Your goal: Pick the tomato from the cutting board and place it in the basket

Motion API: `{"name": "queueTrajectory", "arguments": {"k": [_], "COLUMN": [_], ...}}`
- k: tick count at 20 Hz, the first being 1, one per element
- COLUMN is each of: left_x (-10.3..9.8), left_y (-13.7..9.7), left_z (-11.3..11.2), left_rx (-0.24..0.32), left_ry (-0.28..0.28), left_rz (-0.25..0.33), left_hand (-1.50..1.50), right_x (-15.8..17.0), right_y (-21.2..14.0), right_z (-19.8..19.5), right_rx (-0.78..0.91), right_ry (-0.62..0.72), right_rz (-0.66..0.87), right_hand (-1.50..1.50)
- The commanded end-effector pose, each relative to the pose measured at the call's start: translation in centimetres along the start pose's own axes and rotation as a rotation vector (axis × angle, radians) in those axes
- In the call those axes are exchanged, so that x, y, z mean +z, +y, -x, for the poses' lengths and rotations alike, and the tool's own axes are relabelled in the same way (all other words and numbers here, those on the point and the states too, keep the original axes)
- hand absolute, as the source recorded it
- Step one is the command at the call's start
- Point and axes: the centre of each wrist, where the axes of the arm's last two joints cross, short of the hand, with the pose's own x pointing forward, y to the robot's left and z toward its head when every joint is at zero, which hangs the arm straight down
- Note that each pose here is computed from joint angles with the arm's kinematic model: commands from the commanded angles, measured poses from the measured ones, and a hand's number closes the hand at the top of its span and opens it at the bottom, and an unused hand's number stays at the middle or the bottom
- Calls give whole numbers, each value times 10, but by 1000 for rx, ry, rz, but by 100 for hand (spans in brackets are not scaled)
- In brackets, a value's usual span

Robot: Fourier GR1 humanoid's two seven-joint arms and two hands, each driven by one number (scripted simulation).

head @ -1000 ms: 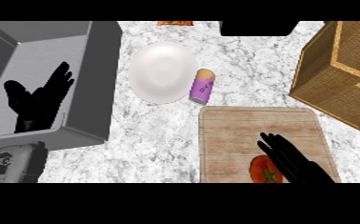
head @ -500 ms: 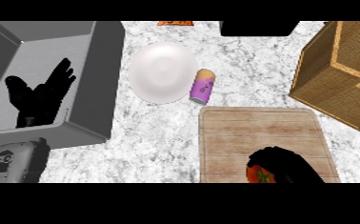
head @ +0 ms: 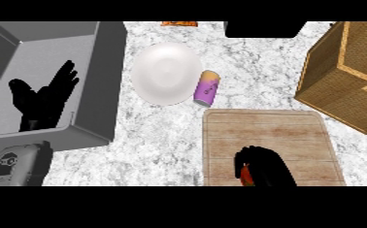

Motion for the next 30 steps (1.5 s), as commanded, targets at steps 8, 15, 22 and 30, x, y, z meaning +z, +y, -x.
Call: {"name": "queueTrajectory", "arguments": {"k": [8,15,22,30], "left_x": [-8,0,7,4], "left_y": [7,5,12,1], "left_z": [-8,-6,-5,-5], "left_rx": [-7,-7,-8,-9], "left_ry": [1,28,11,9], "left_rz": [1,5,10,9], "left_hand": [0,0,0,0], "right_x": [-21,2,14,-9], "right_y": [25,-19,-93,-159], "right_z": [-112,-148,-167,-176], "right_rx": [-236,-563,-501,-412], "right_ry": [193,-53,41,135], "right_rz": [-25,320,551,667], "right_hand": [150,150,150,150]}}
